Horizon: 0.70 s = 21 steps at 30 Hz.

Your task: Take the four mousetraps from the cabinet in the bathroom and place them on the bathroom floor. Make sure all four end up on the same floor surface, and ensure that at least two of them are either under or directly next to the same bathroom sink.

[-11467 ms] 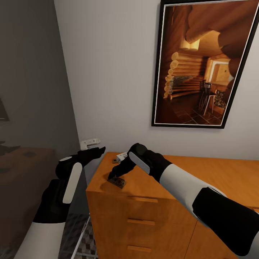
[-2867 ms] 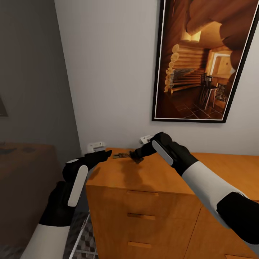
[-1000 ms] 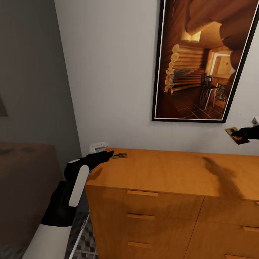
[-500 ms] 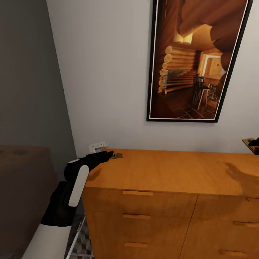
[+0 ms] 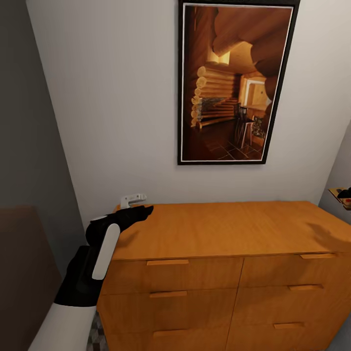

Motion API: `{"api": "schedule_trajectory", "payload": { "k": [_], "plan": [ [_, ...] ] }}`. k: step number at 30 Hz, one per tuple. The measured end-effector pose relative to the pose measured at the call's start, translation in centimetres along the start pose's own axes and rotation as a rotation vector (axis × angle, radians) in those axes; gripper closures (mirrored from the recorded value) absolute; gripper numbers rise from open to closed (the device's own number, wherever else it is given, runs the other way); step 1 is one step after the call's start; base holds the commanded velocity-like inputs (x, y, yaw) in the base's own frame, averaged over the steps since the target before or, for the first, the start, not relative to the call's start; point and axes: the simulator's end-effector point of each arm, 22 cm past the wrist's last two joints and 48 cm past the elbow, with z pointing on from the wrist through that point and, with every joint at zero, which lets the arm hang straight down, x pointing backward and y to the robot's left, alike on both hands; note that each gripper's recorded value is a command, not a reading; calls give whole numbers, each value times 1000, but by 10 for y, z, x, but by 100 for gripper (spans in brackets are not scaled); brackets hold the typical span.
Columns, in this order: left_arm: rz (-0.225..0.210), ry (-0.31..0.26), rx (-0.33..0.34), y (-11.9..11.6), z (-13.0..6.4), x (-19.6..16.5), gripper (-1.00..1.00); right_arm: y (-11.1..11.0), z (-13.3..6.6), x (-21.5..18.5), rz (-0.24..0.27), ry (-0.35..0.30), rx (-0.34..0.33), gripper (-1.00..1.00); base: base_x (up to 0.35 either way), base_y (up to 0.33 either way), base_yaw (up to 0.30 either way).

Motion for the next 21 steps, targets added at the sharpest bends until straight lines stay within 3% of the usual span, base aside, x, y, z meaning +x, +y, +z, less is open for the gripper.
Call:
{"api": "schedule_trajectory", "payload": {
  "k": [9,21],
  "plan": [
    [7,10,-4,3,-1,1,-100,1,0,0,-1,-1,-1,100,0,0,-63],
    [8,8,-5,3,-1,1,-100,3,-1,-1,0,-3,-6,100,0,0,-234]
  ]
}}
